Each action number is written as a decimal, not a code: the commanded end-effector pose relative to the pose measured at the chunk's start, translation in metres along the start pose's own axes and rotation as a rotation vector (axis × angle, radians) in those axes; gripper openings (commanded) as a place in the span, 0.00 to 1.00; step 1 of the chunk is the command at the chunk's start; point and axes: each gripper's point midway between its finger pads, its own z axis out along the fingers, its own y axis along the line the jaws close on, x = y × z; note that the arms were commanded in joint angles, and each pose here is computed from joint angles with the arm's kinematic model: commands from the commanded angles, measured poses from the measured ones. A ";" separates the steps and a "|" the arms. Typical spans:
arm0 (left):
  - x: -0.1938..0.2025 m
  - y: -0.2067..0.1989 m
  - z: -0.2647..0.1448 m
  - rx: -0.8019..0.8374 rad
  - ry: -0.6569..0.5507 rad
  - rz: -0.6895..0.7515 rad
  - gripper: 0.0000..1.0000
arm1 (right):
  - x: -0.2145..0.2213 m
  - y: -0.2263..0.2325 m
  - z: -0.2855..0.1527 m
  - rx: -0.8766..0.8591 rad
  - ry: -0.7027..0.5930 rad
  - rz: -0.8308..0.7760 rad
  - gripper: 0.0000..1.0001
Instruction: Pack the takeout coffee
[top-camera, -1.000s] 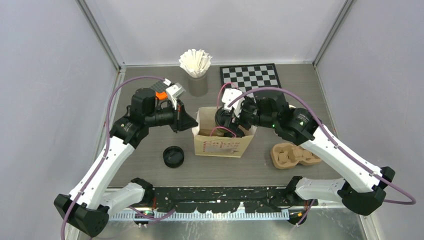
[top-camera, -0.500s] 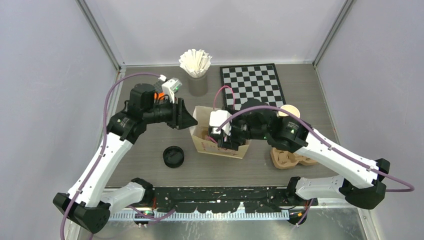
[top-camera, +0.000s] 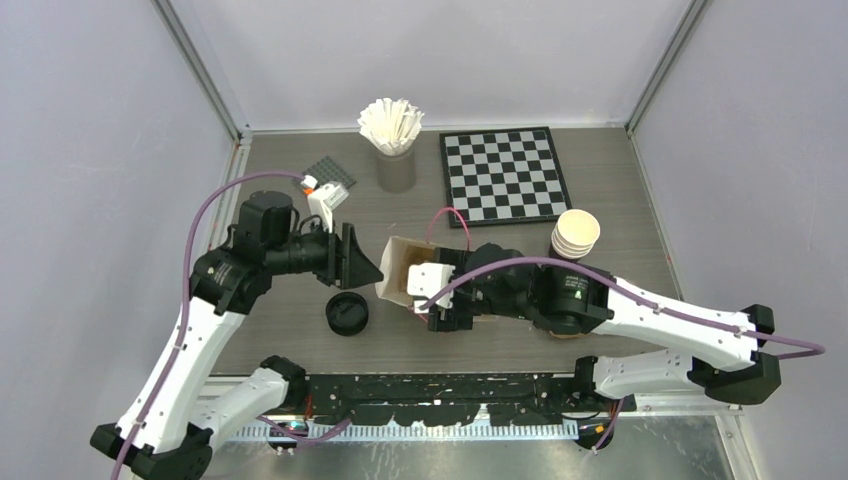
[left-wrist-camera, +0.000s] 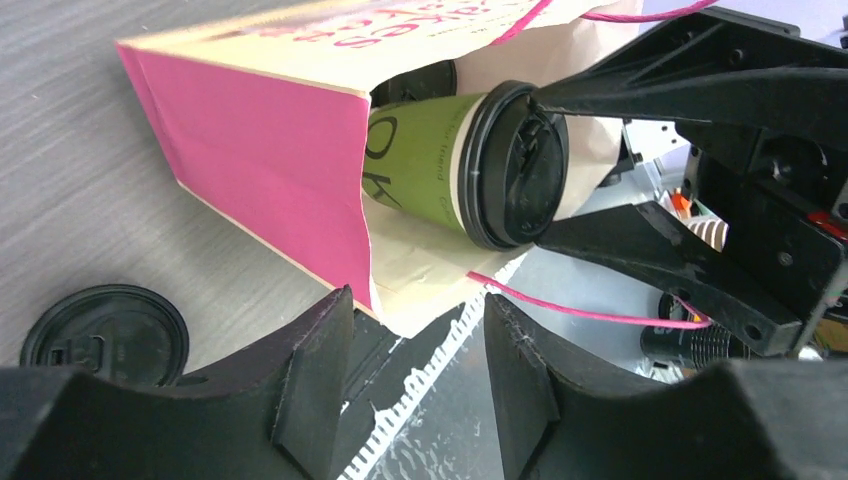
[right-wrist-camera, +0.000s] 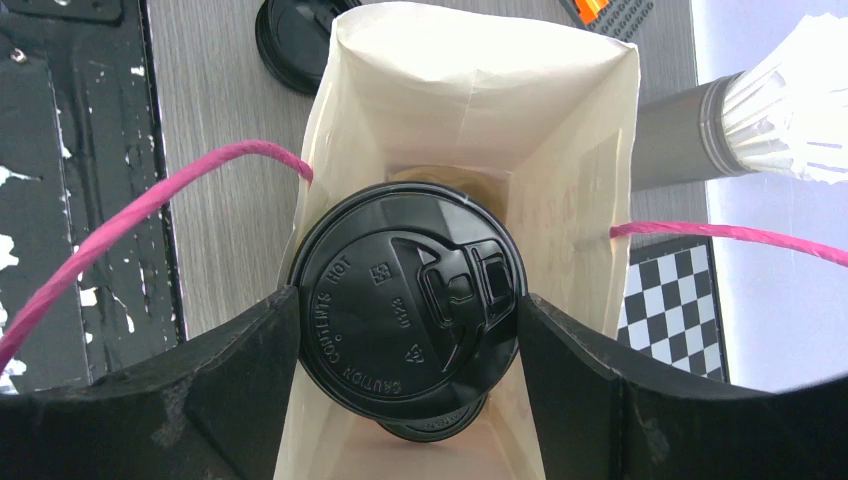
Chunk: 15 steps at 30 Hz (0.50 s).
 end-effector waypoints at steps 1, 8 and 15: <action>0.005 -0.011 -0.005 0.068 -0.018 0.037 0.54 | 0.008 -0.001 -0.005 0.081 0.047 -0.006 0.65; 0.005 -0.004 -0.001 0.043 -0.014 0.048 0.55 | 0.002 0.008 0.000 0.096 0.056 -0.021 0.65; -0.002 -0.001 0.008 0.052 -0.010 0.060 0.55 | 0.004 0.014 0.003 0.097 0.071 -0.025 0.65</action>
